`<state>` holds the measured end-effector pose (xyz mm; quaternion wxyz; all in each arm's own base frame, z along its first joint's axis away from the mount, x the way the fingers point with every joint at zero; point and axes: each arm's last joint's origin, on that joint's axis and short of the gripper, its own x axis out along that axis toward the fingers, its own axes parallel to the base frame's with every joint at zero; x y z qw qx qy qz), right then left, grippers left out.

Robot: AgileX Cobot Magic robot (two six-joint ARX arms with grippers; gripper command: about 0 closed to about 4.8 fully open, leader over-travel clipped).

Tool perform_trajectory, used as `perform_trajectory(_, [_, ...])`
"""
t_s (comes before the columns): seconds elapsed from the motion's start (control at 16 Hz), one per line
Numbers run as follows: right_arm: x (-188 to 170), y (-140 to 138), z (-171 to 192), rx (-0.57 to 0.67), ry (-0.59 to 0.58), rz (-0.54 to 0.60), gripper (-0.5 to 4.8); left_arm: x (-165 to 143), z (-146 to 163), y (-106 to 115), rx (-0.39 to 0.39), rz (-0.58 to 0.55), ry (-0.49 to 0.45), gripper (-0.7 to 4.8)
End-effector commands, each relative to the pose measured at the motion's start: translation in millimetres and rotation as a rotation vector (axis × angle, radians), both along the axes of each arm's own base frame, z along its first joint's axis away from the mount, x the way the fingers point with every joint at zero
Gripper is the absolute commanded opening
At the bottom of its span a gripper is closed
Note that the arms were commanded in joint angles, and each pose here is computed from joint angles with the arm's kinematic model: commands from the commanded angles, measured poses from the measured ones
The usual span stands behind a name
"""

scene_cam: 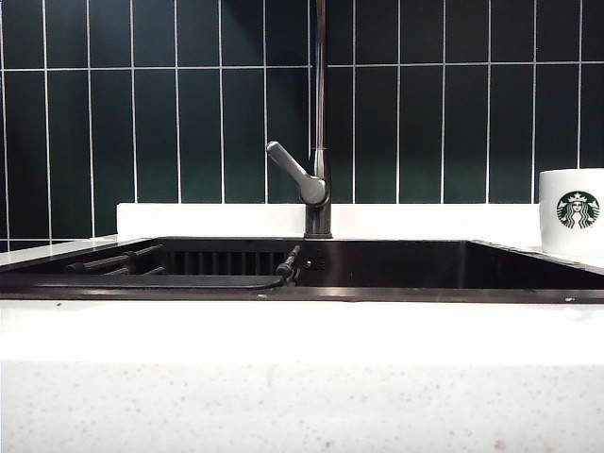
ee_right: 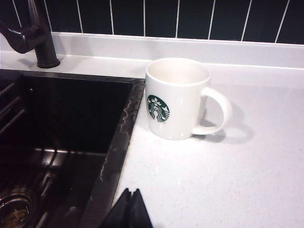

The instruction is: Pick up the mug next to the sink, go to the faucet to get some water, pour the water into the sink, and finally put the mug back to its place.

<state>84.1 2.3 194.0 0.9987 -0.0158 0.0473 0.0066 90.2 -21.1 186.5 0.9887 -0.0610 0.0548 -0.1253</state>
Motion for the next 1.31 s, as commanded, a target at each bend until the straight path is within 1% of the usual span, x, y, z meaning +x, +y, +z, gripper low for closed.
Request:
perform_trajectory(0.06, [4,0,-9,0.004,-0.016,-0.005,-0.04,5,-10,-1,-0.023,0.004,-0.067,-0.06])
perform_trajectory(0.19, [7,0,-19,0.002,0.012,-0.004,-0.04,7,-19,-1,-0.021,0.004,-0.060,-0.06])
perform_trajectory(0.38, [9,0,-30,-0.005,0.044,-0.003,-0.05,7,-21,-1,-0.016,0.009,-0.051,-0.06])
perform_trajectory(0.5, [10,0,-39,-0.036,0.071,0.000,-0.05,7,-20,-1,-0.014,0.031,-0.055,-0.06])
perform_trajectory(0.56, [11,0,-42,-0.043,0.079,0.001,-0.05,7,-21,-1,-0.014,0.028,-0.054,-0.06])
perform_trajectory(0.69, [11,0,-44,-0.054,0.086,0.005,-0.05,6,-20,-2,-0.014,-0.033,-0.055,-0.06])
perform_trajectory(0.75, [11,0,-44,-0.054,0.085,0.009,-0.05,4,-19,-3,-0.019,-0.050,-0.075,-0.06])
perform_trajectory(0.81, [11,0,-44,-0.053,0.084,0.008,-0.05,3,-18,-2,-0.020,-0.050,-0.080,-0.06])
perform_trajectory(1.0, [11,1,-43,-0.051,0.081,0.026,-0.05,3,-21,-2,0.002,-0.040,-0.054,-0.06])
perform_trajectory(1.13, [11,1,-44,-0.059,0.083,0.021,-0.05,4,-23,1,0.049,0.046,-0.042,-0.06])
perform_trajectory(1.19, [11,0,-45,-0.061,0.086,0.011,-0.04,4,-23,2,0.055,0.079,-0.042,-0.06])
perform_trajectory(1.25, [11,-1,-46,-0.066,0.089,-0.032,-0.05,4,-23,3,0.080,0.118,-0.047,-0.06])
perform_trajectory(1.31, [12,-2,-46,-0.070,0.076,-0.077,-0.05,4,-23,3,0.120,0.133,-0.053,-0.06])
